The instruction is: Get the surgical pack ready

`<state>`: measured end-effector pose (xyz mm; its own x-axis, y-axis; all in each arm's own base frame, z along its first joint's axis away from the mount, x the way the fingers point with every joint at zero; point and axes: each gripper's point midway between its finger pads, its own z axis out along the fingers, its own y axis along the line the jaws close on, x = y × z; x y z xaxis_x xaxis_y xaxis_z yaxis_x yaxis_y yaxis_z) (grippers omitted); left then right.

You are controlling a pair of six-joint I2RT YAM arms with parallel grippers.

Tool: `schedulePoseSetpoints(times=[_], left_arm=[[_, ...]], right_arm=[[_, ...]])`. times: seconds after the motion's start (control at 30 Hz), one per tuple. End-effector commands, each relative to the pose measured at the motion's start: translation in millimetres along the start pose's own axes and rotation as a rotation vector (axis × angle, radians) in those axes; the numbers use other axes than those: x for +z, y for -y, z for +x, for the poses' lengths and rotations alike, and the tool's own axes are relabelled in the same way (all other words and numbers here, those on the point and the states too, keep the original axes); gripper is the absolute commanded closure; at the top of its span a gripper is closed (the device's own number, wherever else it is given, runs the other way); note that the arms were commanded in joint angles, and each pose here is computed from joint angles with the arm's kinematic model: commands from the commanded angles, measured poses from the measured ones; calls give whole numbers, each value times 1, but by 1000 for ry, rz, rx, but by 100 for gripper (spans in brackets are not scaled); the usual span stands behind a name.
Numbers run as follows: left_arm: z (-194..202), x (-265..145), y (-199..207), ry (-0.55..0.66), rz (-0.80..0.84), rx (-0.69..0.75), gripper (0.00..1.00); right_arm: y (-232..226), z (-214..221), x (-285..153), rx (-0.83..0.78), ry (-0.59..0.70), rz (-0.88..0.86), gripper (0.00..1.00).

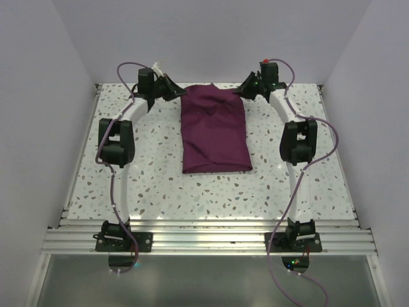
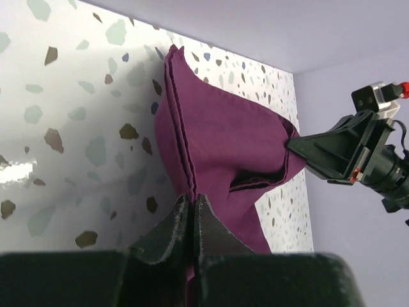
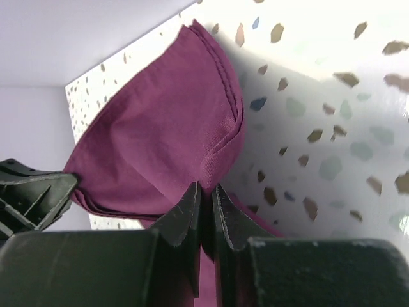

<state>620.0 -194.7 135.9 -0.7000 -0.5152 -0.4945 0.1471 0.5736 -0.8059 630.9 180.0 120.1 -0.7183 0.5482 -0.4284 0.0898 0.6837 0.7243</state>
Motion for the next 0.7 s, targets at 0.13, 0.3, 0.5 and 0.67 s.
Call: schedulePoseSetpoints(times=[0.13,0.3,0.5,0.67], left_arm=[[25,-41,53,-87,33,149,100],[41,-63,69,-112,34,196,100],[65,-90,66,-156,9,213,100],[80,-109,65,-180,-4,235,100]], right_arm=[[-42,8,-69,-57,-31,-31,100],[-46,24,-98,-43,-58,-16,100],[-43,43,-126,-44,-81,0,100],[-28,68,-139,-35,-145,32,100]])
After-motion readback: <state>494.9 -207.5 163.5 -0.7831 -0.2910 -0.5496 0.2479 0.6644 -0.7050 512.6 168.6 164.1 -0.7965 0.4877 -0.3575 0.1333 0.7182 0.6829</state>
